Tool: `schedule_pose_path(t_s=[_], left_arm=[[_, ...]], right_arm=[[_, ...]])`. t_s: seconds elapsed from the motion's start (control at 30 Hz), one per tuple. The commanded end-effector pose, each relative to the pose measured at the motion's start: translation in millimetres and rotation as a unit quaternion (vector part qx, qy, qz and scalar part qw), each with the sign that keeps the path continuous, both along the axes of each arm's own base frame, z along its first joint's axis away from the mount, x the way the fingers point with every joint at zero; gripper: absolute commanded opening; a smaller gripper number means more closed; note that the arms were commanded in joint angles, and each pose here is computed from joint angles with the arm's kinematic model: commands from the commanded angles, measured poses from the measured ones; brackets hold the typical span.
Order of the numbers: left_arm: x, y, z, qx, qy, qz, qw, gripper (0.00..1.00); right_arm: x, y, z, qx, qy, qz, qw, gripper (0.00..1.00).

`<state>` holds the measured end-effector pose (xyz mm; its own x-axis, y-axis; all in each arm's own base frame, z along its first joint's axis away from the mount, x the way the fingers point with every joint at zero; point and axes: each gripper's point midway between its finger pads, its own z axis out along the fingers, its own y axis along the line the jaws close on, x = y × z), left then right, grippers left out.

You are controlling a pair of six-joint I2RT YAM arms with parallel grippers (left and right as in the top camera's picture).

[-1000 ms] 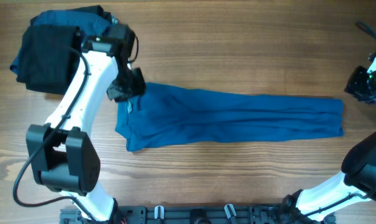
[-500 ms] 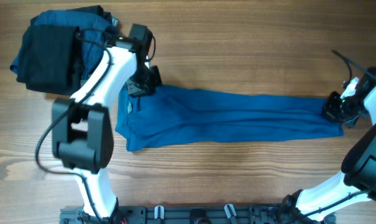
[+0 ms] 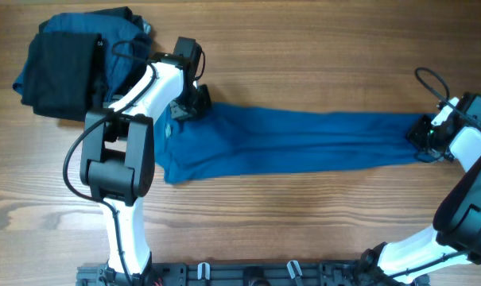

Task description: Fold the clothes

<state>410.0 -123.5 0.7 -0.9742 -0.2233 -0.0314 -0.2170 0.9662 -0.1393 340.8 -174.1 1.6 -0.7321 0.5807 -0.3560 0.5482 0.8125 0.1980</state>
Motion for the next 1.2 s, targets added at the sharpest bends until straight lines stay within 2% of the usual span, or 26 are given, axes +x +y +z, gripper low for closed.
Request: schedule_pose_path(t_s=[0.0, 0.17, 0.3, 0.33, 0.4, 0.43, 0.47, 0.57, 0.63, 0.67, 0.77, 0.87, 0.9, 0.93, 0.97, 1.0, 1.07, 1.1, 1.17], left_arm=[[23, 10, -15, 0.034, -0.043, -0.025, 0.998, 0.04], [72, 5, -2, 0.036, -0.15, -0.041, 0.987, 0.04], [96, -1, 13, 0.029, -0.2, -0.049, 0.978, 0.04], [102, -2, 24, 0.027, -0.208, -0.048, 0.977, 0.04], [110, -4, 49, 0.024, -0.221, -0.047, 0.974, 0.04], [119, -7, 92, 0.019, -0.247, -0.045, 0.968, 0.04], [122, -7, 114, 0.016, -0.261, -0.044, 0.964, 0.04], [116, -6, 192, -0.002, -0.302, -0.015, 0.953, 0.04], [101, -1, 213, -0.006, -0.3, 0.0, 0.954, 0.04], [91, 2, 214, -0.005, -0.285, 0.008, 0.958, 0.05], [66, 16, 200, 0.006, -0.224, 0.029, 0.974, 0.13], [51, 41, 189, 0.019, -0.182, 0.054, 0.982, 0.13], [50, 51, 188, 0.02, -0.173, 0.071, 0.982, 0.17], [49, 57, 187, 0.017, -0.168, 0.078, 0.983, 0.25], [47, 65, 186, 0.01, -0.16, 0.087, 0.983, 0.39], [45, 70, 185, 0.006, -0.154, 0.093, 0.984, 0.45], [40, 82, 182, 0.007, -0.139, 0.105, 0.985, 0.47], [38, 87, 181, 0.009, -0.133, 0.11, 0.985, 0.66], [37, 90, 180, 0.01, -0.132, 0.114, 0.985, 0.93]], right_arm=[[1, 5, -22, -0.003, 0.007, 0.001, 1.0, 0.04], [39, 7, -6, -0.04, -0.059, 0.028, 0.997, 0.09], [76, 16, 18, -0.087, -0.121, 0.086, 0.985, 0.2], [82, 13, 27, -0.093, -0.131, 0.088, 0.983, 0.25], [91, 11, 46, -0.098, -0.147, 0.09, 0.98, 0.27], [97, 13, 72, -0.098, -0.168, 0.096, 0.976, 0.3], [98, 16, 87, -0.094, -0.178, 0.102, 0.974, 0.32], [91, 52, 144, -0.066, -0.229, 0.182, 0.954, 0.33], [81, 84, 167, -0.047, -0.254, 0.247, 0.934, 0.33], [78, 98, 172, -0.038, -0.258, 0.274, 0.926, 0.33], [73, 157, 167, -0.028, -0.264, 0.403, 0.876, 0.33], [78, 215, 145, -0.034, -0.255, 0.5, 0.827, 0.34], [80, 228, 137, -0.038, -0.249, 0.517, 0.818, 0.38], [86, 243, 126, -0.049, -0.243, 0.533, 0.809, 0.41], [93, 255, 114, -0.063, -0.236, 0.543, 0.803, 0.41], [99, 265, 103, -0.077, -0.232, 0.55, 0.799, 0.43], [105, 290, 86, -0.08, -0.234, 0.57, 0.783, 0.45], [103, 305, 80, -0.068, -0.237, 0.584, 0.773, 0.46], [97, 329, 73, -0.054, -0.238, 0.606, 0.757, 0.49]])
